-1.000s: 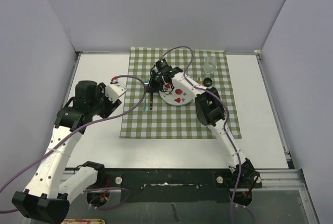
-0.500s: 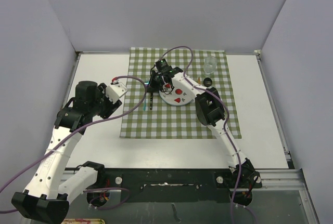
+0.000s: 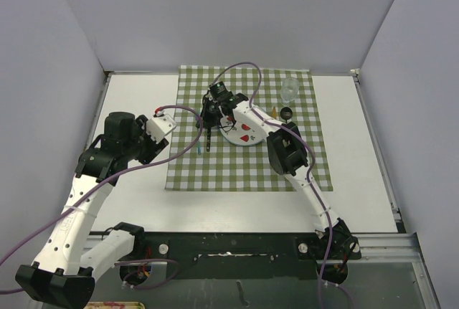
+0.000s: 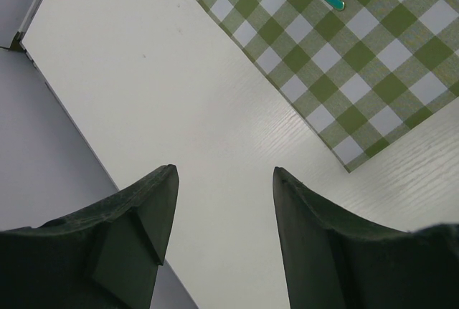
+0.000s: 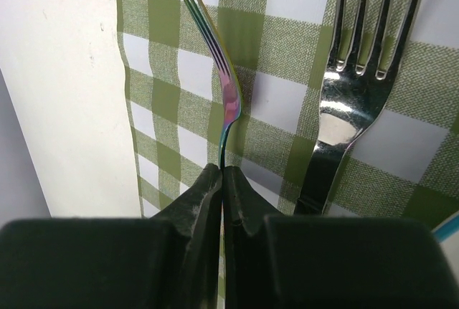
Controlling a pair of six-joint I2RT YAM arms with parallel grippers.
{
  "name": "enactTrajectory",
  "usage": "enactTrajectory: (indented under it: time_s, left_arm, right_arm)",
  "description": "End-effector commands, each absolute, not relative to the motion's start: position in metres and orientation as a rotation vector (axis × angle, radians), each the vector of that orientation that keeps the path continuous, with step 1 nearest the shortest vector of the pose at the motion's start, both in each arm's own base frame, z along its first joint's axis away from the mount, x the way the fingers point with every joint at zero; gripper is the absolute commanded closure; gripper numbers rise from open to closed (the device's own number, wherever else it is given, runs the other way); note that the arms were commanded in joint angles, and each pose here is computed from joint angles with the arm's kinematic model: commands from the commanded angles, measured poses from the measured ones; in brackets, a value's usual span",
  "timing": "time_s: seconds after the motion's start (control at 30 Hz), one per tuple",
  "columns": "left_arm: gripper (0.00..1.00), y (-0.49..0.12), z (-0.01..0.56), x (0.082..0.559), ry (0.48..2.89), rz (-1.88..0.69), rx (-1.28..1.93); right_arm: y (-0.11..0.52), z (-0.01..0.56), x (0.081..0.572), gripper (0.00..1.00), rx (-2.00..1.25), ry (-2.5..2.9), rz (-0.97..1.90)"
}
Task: Set the dinner table for one person
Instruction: Place the fork on the napkin.
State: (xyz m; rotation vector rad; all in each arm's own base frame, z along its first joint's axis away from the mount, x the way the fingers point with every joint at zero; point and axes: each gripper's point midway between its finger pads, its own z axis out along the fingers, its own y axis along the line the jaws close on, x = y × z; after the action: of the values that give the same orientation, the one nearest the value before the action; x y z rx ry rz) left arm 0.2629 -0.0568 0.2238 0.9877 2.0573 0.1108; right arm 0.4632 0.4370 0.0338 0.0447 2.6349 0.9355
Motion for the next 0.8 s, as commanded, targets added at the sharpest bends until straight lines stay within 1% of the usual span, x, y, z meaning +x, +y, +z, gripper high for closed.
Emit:
enactTrajectory:
  time_s: [0.0,0.3,0.77]
  left_arm:
    - [0.46,-0.061,0.234,0.262,2.018,0.096,0.983]
    - [0.46,-0.065,0.233,0.261,2.020,0.068,0.982]
    - [0.46,-0.067,0.229,0.260,2.033,0.049,0.992]
  right_arm:
    - [0.446,0.077,0.481,1.00,0.011,2.506,0.973]
    - [0.433,0.080,0.490,1.00,0.061,2.508,0.931]
    - [0.431,0.069,0.491,1.00,0.107,2.536,0.949]
